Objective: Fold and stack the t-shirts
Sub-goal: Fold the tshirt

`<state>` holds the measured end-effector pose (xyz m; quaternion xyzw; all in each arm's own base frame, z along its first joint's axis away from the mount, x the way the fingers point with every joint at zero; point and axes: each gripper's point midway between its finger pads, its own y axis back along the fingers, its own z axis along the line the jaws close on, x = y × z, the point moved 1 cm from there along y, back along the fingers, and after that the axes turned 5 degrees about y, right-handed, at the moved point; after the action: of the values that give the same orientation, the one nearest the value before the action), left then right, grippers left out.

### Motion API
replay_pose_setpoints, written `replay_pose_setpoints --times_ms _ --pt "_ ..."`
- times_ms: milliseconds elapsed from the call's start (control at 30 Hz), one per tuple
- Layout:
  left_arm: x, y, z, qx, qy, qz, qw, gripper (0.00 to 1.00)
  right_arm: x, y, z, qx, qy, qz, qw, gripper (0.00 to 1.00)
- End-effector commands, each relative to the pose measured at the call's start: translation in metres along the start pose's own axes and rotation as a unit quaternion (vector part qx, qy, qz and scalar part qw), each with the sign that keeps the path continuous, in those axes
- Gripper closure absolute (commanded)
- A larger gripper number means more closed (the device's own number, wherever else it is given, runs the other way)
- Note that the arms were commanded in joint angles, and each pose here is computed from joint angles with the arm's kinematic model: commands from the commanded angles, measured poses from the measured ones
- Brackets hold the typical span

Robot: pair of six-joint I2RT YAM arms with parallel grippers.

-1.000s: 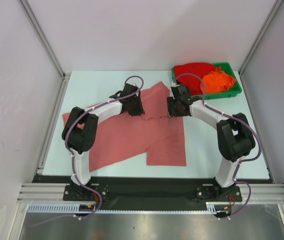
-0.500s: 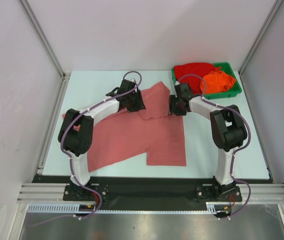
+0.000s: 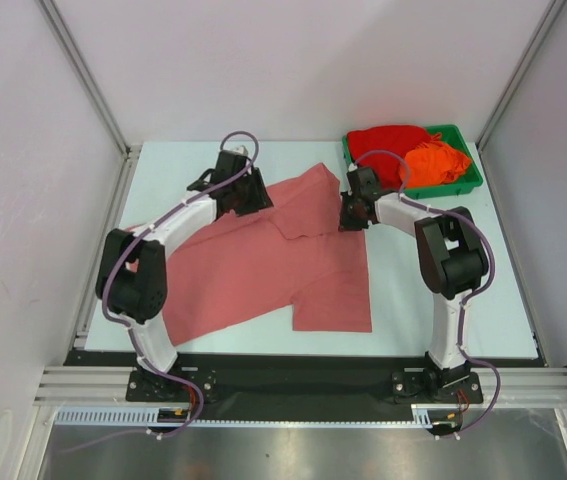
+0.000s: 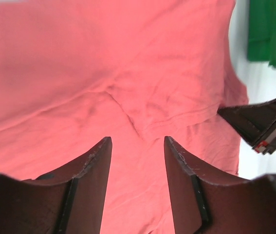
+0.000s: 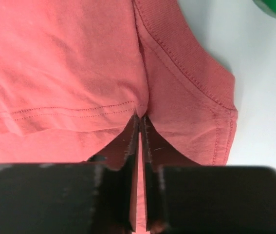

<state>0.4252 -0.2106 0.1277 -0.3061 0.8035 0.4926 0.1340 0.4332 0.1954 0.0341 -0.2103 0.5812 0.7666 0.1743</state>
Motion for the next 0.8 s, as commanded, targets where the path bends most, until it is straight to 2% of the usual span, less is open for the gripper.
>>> replay_pose_setpoints --times_ms 0,33,300,767 --pt "-0.028 0.032 0.002 0.006 -0.009 -0.049 0.999 0.47 -0.027 0.015 0.015 -0.023 -0.001 -0.040 0.999 0.97" --pt "-0.034 0.038 0.005 0.005 -0.005 -0.057 0.998 0.47 -0.028 0.018 0.015 -0.022 0.000 -0.041 0.999 1.00" --pt "-0.046 0.054 0.042 -0.021 0.023 -0.071 0.997 0.45 -0.030 0.044 0.022 -0.024 -0.001 -0.054 0.998 1.00" --pt "-0.077 0.085 0.084 -0.055 0.051 -0.107 0.991 0.44 -0.006 0.052 0.015 0.005 -0.002 -0.041 0.999 1.00"
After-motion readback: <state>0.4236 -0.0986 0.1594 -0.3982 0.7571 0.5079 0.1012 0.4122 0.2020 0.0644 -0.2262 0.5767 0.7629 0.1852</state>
